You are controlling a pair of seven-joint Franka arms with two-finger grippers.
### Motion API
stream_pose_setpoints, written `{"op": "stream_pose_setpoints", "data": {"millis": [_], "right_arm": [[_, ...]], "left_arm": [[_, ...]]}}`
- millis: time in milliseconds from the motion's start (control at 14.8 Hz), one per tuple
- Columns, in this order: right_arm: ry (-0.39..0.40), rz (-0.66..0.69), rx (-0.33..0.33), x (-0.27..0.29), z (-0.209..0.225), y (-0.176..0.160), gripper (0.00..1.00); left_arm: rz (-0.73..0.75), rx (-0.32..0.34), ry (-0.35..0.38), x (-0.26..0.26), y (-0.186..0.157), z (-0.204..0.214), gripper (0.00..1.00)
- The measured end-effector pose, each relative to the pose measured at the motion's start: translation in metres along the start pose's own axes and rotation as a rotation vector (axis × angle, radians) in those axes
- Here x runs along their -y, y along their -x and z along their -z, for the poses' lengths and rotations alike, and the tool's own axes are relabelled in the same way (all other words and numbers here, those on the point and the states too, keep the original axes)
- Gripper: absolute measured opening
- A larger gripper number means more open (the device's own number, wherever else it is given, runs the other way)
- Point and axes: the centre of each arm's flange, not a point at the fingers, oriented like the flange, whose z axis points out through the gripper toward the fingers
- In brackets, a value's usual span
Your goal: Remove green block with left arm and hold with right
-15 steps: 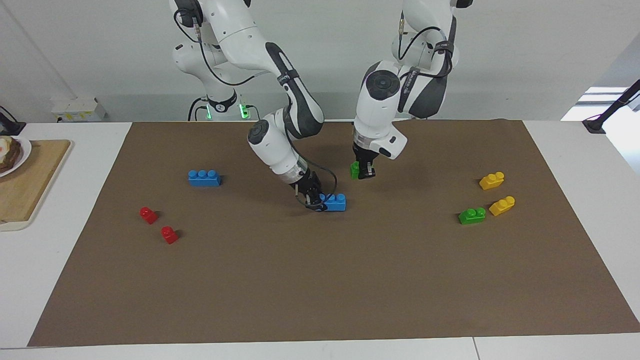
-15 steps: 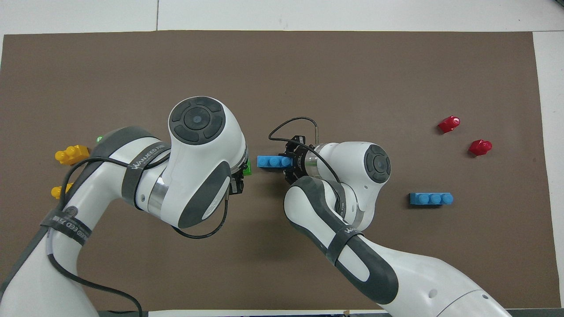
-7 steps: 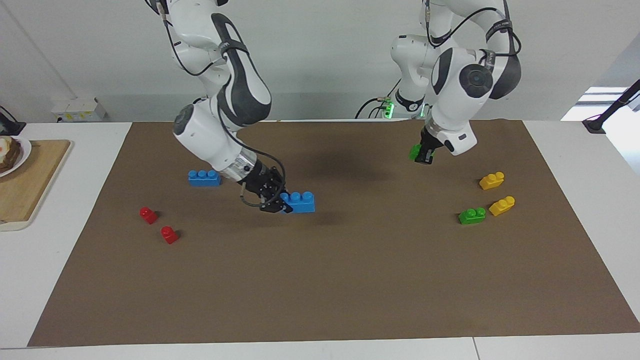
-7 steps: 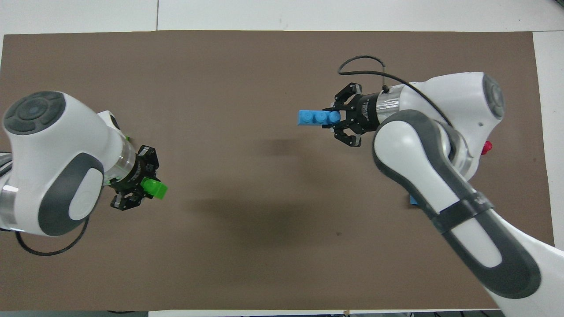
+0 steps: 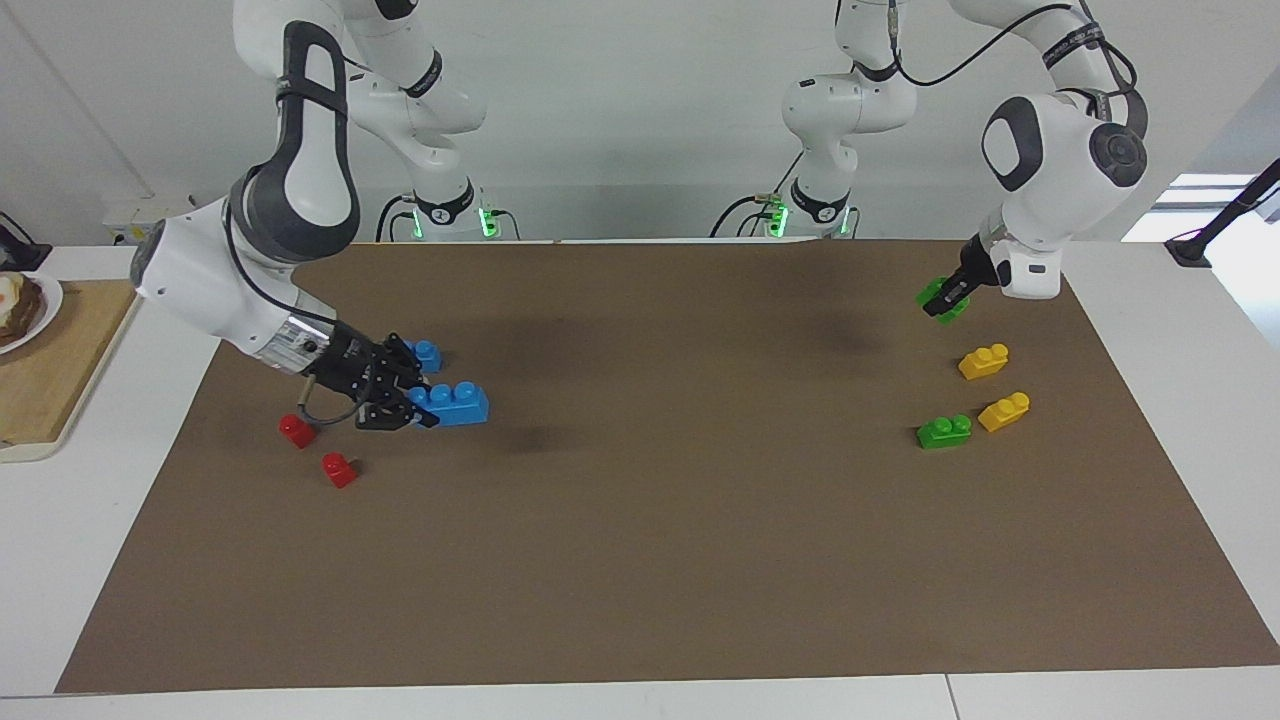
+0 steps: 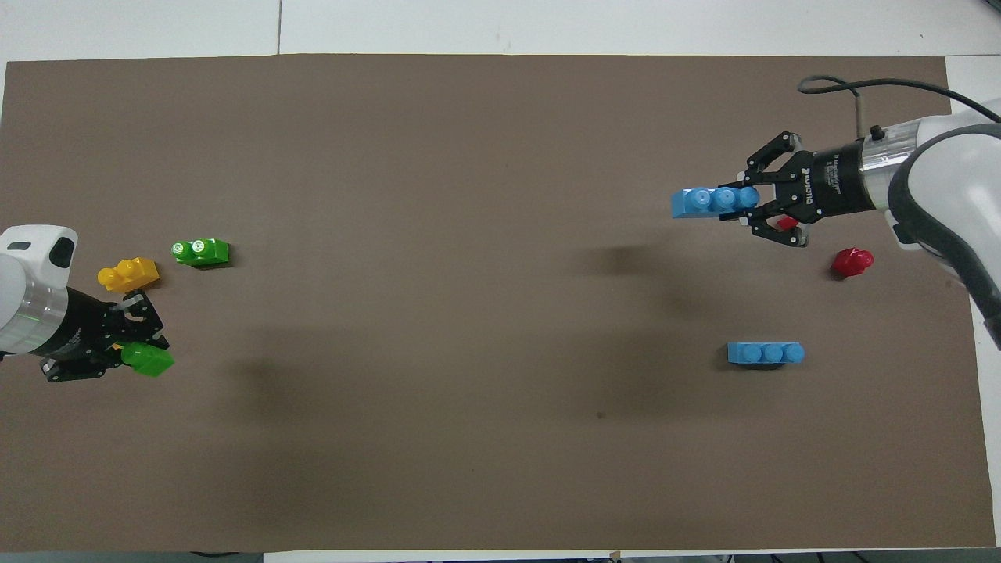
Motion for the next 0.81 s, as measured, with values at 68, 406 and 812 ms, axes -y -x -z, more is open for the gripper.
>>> {"op": "stream_pose_setpoints", "data": {"millis": [68, 406, 812], "right_arm": [[0.006, -0.013, -0.007, -0.004, 0.002, -0.013, 0.35], [0.039, -0.038, -0.041, -0.027, -0.030, -0.052, 0.35], [0.035, -0.032, -0.079, -0.054, -0.059, -0.101, 0.35]], "left_arm": [[-0.054, -0.015, 0.007, 0.001, -0.002, -0.009, 0.35], [-0.358, -0.049, 0.004, -0.011, -0.005, -0.061, 0.35], [-0.471, -0.052, -0.003, -0.017, -0.016, -0.095, 0.35]]}}
